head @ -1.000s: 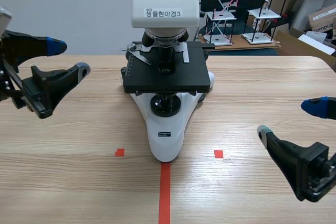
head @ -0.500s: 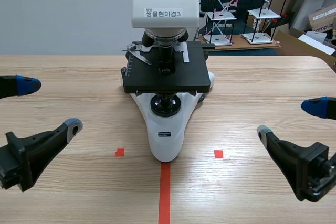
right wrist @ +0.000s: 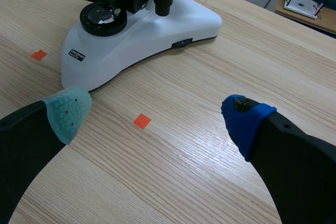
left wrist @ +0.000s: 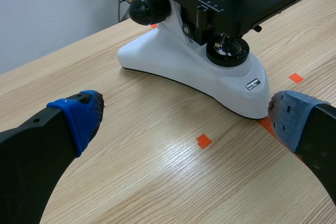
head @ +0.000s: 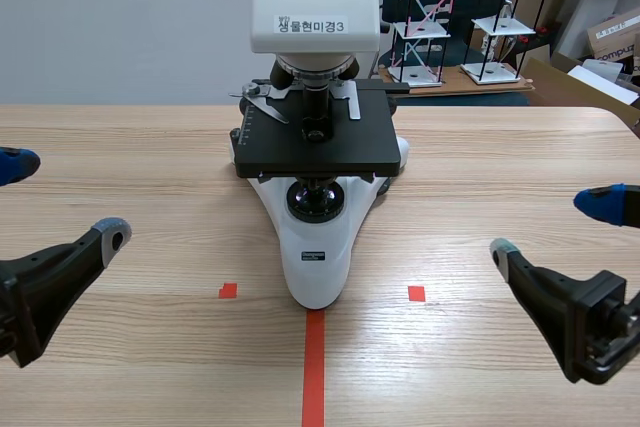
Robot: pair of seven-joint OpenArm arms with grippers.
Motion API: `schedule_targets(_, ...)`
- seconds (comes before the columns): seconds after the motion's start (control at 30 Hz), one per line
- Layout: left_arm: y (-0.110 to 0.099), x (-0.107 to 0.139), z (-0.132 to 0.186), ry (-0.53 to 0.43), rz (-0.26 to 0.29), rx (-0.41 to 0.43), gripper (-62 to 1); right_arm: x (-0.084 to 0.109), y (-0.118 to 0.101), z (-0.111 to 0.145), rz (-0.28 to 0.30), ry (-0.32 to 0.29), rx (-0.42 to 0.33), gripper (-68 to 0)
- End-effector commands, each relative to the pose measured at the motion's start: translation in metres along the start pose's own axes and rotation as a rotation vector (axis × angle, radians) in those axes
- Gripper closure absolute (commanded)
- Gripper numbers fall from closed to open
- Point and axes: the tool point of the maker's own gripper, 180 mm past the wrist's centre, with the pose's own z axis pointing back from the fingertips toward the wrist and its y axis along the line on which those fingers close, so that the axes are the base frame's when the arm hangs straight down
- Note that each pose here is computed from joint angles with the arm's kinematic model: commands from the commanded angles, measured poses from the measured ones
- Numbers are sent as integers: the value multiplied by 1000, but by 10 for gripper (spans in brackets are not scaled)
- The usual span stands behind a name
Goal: Return to the home posture
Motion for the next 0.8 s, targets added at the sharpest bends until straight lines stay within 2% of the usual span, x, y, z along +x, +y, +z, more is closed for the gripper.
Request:
schedule_targets(0.0,-3,9,-2,-35,1,-10,-623,7,-2,0,3,-25,-6,-549)
schedule_targets(0.77,-5,10,-2,-38,4,-24,-623,7,-2,0,3,-25,-6,-549)
